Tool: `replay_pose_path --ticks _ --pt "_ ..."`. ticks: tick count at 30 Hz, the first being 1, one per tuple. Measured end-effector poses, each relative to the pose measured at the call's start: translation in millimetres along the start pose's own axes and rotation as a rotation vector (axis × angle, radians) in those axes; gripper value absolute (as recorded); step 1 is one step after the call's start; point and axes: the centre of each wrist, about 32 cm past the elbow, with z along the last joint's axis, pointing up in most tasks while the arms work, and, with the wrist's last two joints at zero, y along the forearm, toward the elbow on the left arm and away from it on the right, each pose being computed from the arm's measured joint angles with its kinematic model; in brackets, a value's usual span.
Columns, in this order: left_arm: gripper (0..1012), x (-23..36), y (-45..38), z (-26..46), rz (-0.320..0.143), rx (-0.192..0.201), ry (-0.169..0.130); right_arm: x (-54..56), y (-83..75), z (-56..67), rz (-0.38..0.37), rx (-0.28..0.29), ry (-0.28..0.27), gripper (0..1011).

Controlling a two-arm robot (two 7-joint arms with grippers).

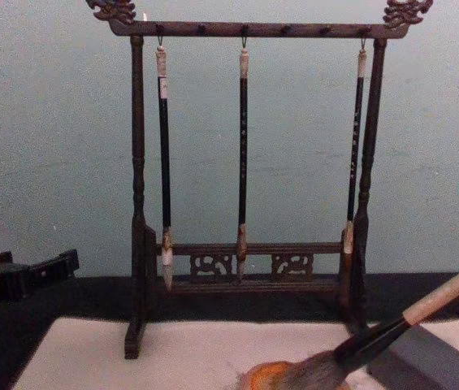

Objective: Pick up the brush from the inkstone, write on the paper, then place the brush back to its original position.

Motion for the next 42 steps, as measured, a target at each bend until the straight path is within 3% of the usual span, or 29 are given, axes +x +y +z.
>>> replay_pose_path --ticks 42 --pt "1002 0.0 0.0 0.0 0.000 0.000 0.000 6.4 3.2 -0.4 -0.037 -0.035 0.018 163"
